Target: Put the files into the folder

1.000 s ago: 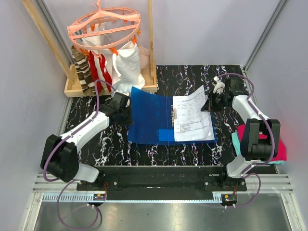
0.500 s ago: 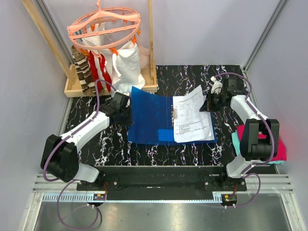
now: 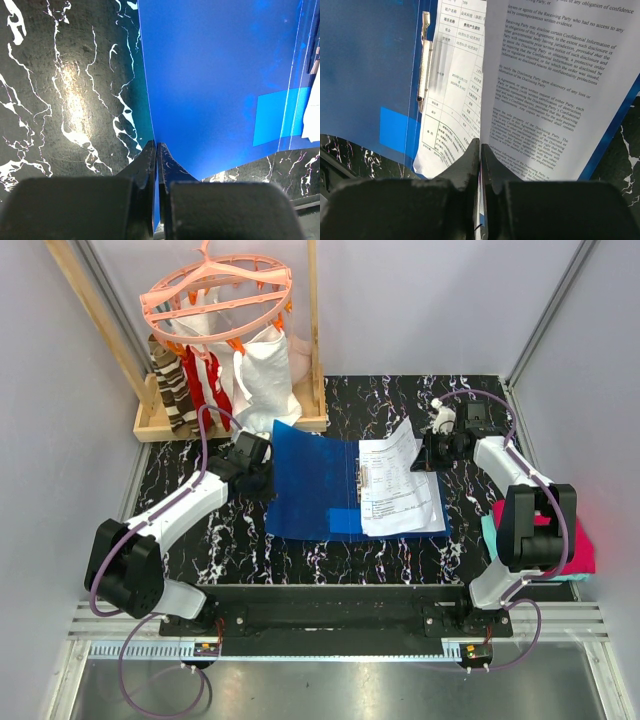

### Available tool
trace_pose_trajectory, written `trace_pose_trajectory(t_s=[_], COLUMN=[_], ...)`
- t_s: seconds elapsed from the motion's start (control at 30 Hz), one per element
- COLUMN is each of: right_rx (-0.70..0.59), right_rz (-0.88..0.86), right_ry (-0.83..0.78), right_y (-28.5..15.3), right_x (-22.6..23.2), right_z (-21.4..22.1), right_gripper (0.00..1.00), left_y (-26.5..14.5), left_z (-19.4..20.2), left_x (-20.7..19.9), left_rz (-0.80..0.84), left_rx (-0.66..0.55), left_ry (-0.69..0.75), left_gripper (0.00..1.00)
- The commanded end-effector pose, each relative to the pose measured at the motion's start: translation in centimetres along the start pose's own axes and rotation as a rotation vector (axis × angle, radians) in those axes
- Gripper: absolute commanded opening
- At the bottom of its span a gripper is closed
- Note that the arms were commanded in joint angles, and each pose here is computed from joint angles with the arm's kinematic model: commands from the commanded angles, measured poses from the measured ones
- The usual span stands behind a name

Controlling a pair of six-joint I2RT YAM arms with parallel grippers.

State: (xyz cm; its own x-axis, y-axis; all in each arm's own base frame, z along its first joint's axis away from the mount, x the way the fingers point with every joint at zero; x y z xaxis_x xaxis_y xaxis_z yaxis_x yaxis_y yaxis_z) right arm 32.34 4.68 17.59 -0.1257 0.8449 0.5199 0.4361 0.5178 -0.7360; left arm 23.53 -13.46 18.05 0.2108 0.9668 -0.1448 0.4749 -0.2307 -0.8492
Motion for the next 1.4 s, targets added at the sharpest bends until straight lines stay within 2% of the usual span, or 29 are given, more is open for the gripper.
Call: trace_pose_trajectory(t_s=[0.0,0.23,0.33,0.4,0.47,0.6,0.63,0.7,0.73,0.87,0.93,1.0,1.1,1.17,1.37], right_rx=[-0.077,-0.101,-0.112,-0.125,-0.132,-0.150,-0.161,-0.205,-0.220,-0.295,-0.313,-0.316,-0.293,-0.276,-0.242], right_rz=[0.022,0.083,0.119,0.148,0.167,0.229,0.259,0.367,0.400,0.554,0.574,0.609,0.539,0.437,0.279], right_ry=[-0.024,-0.007,0.000,0.025,0.042,0.078,0.086,0.111,0.121,0.131,0.133,0.147,0.168,0.170,0.151], right_y=[-0.4,-0.6,-0.8,-0.9,-1.1,-1.5,-1.7,-2.7,-3.0,-5.0,-5.5,-6.0,-5.8,-5.1,-1.8], right_x=[0.5,0.2,0.0,-0.1,-0.2,-0.2,-0.3,-0.6,-0.8,-1.0,-0.8,-0.7,-0.1,0.8,3.4], right_z=[-1.5,-1.5,-1.4,-1.5,-1.4,-1.4,-1.5,-1.6,-1.7,-2.2,-2.3,-2.4,-2.5,-2.4,-2.0], right_gripper=[0.12,0.31,0.39,0.44,0.45,0.53,0.60,0.66,0.73,0.78,0.79,0.84,0.86,0.88,0.88], left_y=[-0.7,-0.8,-1.0,-1.2,-1.5,-1.8,-1.9,-1.9,-2.0,-2.7,-3.4,-4.0,-5.6,-6.7,-8.7], left_z=[-1.1,-1.0,-1.0,-1.0,-1.0,-0.9,-0.9,-0.8,-0.8,-0.8,-1.1,-1.2,-1.5,-2.1,-3.5], left_x=[-0.1,-0.2,-0.2,-0.2,-0.2,-0.2,-0.2,-0.1,-0.1,0.1,0.1,0.1,-0.3,-0.6,-2.1], left_rz=[-0.019,-0.015,-0.016,-0.016,-0.011,-0.004,-0.003,-0.004,-0.006,-0.017,-0.020,-0.014,0.042,0.075,0.232], left_rx=[-0.038,-0.046,-0.059,-0.071,-0.085,-0.096,-0.099,-0.099,-0.105,-0.126,-0.156,-0.178,-0.229,-0.276,-0.352], left_ry=[0.016,0.009,0.003,-0.001,-0.004,-0.006,-0.004,0.000,0.000,0.016,0.017,0.024,0.028,0.027,0.022], left_gripper=[0.00,0.05,0.15,0.25,0.28,0.42,0.44,0.50,0.52,0.64,0.69,0.73,0.77,0.77,0.77])
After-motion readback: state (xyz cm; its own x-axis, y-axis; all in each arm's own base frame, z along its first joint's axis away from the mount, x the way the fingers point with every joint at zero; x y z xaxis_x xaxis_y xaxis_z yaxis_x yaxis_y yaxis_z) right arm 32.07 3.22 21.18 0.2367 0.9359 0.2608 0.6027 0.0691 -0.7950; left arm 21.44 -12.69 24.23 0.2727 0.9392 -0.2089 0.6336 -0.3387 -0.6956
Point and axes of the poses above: each gripper's point midway between its finger pads, its own y axis out along the fingers, its own x axis along the line the jaws close on, z = x × y, the point moved 10 cm from there along -y, back along the fingers, and after that the axes turned 10 degrees about y, right-handed, at the moved point
